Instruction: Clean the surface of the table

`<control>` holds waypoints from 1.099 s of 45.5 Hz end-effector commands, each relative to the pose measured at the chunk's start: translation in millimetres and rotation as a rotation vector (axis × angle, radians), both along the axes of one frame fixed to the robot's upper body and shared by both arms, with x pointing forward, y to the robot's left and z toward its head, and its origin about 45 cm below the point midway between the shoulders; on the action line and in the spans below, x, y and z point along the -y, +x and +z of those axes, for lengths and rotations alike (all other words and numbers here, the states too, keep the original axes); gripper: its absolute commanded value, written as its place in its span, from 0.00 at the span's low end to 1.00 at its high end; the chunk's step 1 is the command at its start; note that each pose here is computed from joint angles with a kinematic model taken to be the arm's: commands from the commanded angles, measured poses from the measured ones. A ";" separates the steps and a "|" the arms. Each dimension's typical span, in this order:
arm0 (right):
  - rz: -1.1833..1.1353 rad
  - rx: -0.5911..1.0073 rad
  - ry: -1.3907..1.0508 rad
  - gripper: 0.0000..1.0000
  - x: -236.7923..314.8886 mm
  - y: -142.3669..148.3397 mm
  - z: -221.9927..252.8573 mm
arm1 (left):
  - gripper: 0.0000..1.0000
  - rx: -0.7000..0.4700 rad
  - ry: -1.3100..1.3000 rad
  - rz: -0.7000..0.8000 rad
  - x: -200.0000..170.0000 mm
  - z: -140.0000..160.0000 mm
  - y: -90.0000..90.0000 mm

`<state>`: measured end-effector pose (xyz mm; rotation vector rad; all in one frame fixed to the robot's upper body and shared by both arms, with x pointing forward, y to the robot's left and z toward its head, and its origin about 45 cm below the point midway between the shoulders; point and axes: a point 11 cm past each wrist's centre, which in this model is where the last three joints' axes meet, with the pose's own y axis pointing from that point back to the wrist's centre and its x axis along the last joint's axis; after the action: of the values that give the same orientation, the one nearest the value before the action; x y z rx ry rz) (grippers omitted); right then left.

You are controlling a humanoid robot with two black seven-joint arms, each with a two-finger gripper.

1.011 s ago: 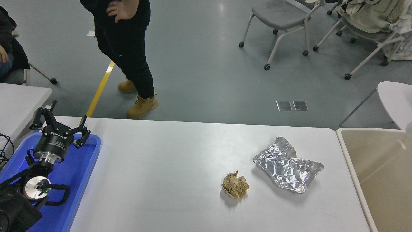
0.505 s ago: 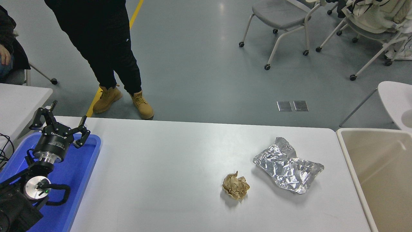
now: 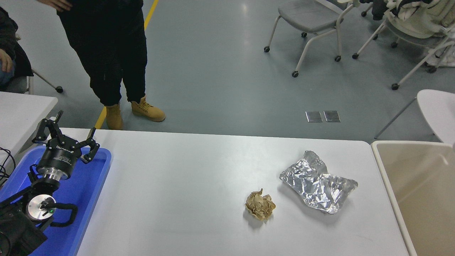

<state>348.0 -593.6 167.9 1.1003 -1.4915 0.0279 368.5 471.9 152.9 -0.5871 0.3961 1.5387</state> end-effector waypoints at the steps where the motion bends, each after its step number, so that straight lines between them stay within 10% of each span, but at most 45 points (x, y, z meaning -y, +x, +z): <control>1: -0.075 0.011 -0.022 0.00 -20.6 -9.4 -48.8 | 1.00 0.000 0.000 0.000 0.0 0.0 0.0; 37: -0.176 -0.024 0.041 0.00 -38.3 -38.3 -94.7 | 1.00 0.000 0.000 0.000 0.0 0.0 0.0; 41: -0.189 -0.026 0.043 0.54 -37.4 -37.8 -93.4 | 1.00 -0.001 0.001 0.001 -0.4 -0.1 -0.1; 43: -0.180 -0.034 0.056 1.00 -40.7 -37.1 -95.5 | 1.00 -0.001 0.001 0.001 -0.4 -0.1 -0.1; 50: -0.177 -0.025 0.055 1.00 -40.2 -32.8 -91.3 | 1.00 -0.002 0.003 0.001 -0.9 0.1 -0.3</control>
<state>312.4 -554.3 74.9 1.0020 -1.5669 -0.1430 368.4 472.0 152.7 -0.5861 0.3960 1.5394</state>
